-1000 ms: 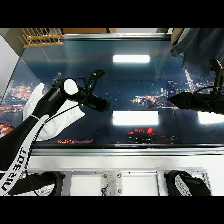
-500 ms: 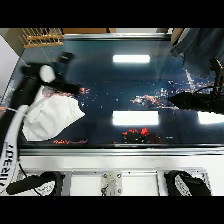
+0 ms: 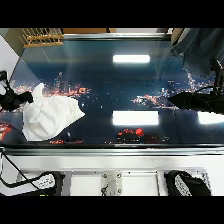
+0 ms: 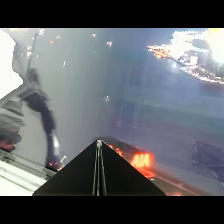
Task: Fold the clothes and pants, and hang the long-sleeved shirts on hangers.
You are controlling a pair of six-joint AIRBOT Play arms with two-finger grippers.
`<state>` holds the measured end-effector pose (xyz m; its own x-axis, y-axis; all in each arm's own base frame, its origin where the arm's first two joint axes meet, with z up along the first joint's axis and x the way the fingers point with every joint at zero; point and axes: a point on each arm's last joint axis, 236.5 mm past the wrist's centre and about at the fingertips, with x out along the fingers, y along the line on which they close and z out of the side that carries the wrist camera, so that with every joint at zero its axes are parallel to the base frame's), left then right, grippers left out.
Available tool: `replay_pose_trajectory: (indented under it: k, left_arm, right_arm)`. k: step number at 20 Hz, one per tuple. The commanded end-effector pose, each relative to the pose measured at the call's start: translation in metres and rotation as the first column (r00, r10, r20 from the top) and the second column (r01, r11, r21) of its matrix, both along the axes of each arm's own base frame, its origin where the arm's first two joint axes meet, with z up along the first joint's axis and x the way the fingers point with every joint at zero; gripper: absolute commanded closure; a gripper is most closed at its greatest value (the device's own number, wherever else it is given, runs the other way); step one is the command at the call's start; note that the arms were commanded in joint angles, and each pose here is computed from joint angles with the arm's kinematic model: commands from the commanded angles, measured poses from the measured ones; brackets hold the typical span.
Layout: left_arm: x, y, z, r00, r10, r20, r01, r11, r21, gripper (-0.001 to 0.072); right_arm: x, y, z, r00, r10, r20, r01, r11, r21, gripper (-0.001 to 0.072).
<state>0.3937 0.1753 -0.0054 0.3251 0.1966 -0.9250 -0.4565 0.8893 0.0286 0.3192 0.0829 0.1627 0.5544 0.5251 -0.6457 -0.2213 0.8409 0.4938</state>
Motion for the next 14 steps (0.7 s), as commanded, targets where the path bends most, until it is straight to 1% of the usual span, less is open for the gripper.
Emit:
replay_pose_trajectory:
  k: [1,5,6,7,8,9,10,12,14]
  left_arm:
    - [-0.020,0.017,-0.057,0.995,0.073,-0.070,-0.078,0.995,-0.068,-0.0013]
    - [-0.031,0.005,-0.088,0.984,0.056,-0.172,-0.076,0.991,-0.113,-0.0013]
    - [-0.030,0.002,-0.088,0.984,0.051,-0.172,-0.071,0.991,-0.116,0.0130]
    - [-0.026,-0.001,-0.082,0.986,0.043,-0.158,-0.061,0.992,-0.111,0.0432]
    - [-0.020,-0.006,-0.071,0.991,0.032,-0.128,-0.045,0.994,-0.102,0.0682]
    - [-0.012,-0.016,-0.056,0.996,0.013,-0.083,-0.021,0.995,-0.099,0.0699]
    - [0.000,-0.033,-0.032,1.000,-0.015,-0.014,0.013,0.994,-0.106,0.0699]
    - [0.021,-0.091,0.025,0.985,-0.119,0.128,0.138,0.979,-0.148,0.0698]
    - [0.026,-0.172,0.090,0.923,-0.263,0.279,0.320,0.929,-0.184,0.0698]
  right_arm:
    - [0.000,0.000,0.000,1.000,0.001,-0.002,-0.001,1.000,0.000,0.0691]
    - [0.000,0.000,-0.001,1.000,0.001,-0.002,-0.001,1.000,0.001,0.0691]
    - [0.000,0.000,-0.001,1.000,0.001,-0.003,-0.001,1.000,0.001,0.0691]
    - [0.000,0.000,0.000,1.000,0.001,-0.002,-0.001,1.000,0.001,0.0691]
    - [0.000,0.000,0.000,1.000,0.001,-0.001,-0.001,1.000,0.001,0.0691]
    - [0.000,0.000,0.000,1.000,0.001,-0.001,-0.001,1.000,0.000,0.0691]
    - [0.000,0.000,0.000,1.000,0.001,-0.002,-0.001,1.000,0.001,0.0691]
    - [0.000,0.000,0.000,1.000,0.001,-0.002,-0.001,1.000,0.001,0.0691]
    - [0.000,0.000,0.000,1.000,0.001,-0.002,-0.001,1.000,0.000,0.0691]
